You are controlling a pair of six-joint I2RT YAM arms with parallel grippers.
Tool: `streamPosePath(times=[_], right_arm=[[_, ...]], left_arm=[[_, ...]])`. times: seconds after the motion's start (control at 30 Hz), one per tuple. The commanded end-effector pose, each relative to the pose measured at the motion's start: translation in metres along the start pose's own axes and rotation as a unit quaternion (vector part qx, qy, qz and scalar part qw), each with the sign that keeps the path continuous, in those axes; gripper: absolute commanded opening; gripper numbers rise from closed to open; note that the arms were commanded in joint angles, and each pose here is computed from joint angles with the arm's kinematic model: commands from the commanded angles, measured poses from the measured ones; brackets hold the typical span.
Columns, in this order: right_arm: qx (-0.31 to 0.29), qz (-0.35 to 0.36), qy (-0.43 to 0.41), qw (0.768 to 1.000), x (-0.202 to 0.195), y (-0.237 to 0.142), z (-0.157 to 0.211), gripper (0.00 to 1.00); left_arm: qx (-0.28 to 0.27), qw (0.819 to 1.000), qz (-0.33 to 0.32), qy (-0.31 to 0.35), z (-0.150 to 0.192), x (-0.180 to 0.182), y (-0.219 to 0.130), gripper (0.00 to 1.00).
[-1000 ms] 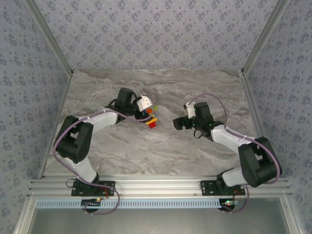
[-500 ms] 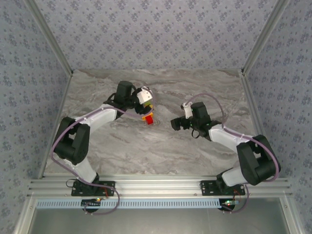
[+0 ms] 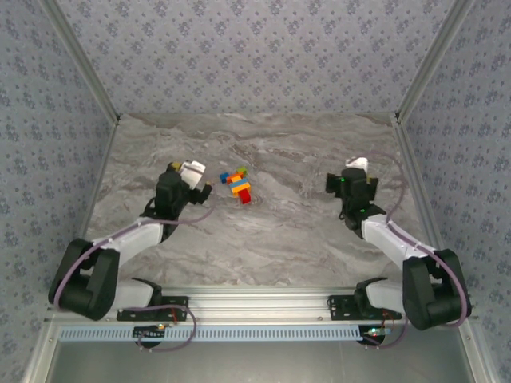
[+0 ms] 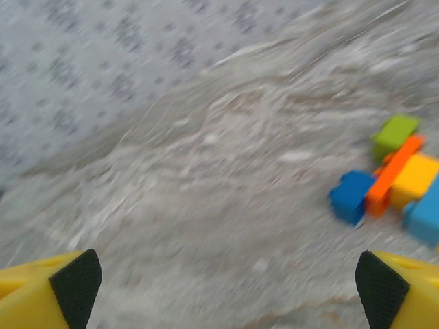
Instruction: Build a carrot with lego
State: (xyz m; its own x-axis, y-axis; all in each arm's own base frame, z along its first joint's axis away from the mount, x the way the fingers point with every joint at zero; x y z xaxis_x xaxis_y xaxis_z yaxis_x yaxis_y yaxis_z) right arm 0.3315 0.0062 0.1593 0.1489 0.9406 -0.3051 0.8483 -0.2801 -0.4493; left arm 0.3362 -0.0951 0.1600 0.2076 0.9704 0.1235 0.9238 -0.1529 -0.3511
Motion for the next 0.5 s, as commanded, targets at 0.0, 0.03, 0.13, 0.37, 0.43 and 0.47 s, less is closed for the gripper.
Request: streamPosePath(times=[0.0, 0.03, 0.13, 0.37, 0.43, 0.47], right_arm=[[-0.033, 0.063, 0.052, 0.996, -0.032, 0.001, 0.011, 1.00], [-0.036, 0.072, 0.050, 0.996, -0.036, 0.003, 0.022, 1.00], [-0.003, 0.078, 0.052, 0.996, -0.042, 0.018, 0.045, 1.00], [-0.053, 0.031, 0.011, 0.998, -0.024, 0.026, 0.033, 1.00], [-0.074, 0.028, 0.019, 0.997, -0.029, 0.032, 0.037, 1.00], [-0.054, 0.019, 0.029, 0.998, -0.032, 0.035, 0.042, 1.00]], left_arm=[[-0.048, 0.993, -0.090, -0.060, 0.000, 0.040, -0.012, 0.97], [-0.045, 0.992, -0.095, -0.072, 0.011, 0.047, -0.013, 0.97], [-0.052, 0.987, -0.098, -0.117, 0.029, 0.060, -0.012, 0.97], [-0.036, 0.982, -0.095, -0.160, 0.048, 0.074, 0.003, 0.97], [-0.033, 0.979, -0.084, -0.181, 0.054, 0.080, 0.006, 0.98], [-0.023, 0.980, -0.078, -0.181, 0.056, 0.080, 0.012, 0.98]])
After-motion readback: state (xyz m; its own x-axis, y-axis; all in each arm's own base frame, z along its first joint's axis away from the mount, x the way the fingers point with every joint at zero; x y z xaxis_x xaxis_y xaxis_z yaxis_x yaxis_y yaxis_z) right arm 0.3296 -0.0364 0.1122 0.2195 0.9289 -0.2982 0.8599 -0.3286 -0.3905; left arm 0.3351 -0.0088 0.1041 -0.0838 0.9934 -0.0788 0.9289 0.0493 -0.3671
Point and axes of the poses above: each hand's point on the last joint's axis, 136 mm out from that joint toward the fingers, its own y axis out along the fingers, its own x axis along the line the jaws close on, z = x × y, the point moved 4 cm from there along -y, back along the fingers, and after that the axes turned 14 degrees about -y, right-handed, at the moved point
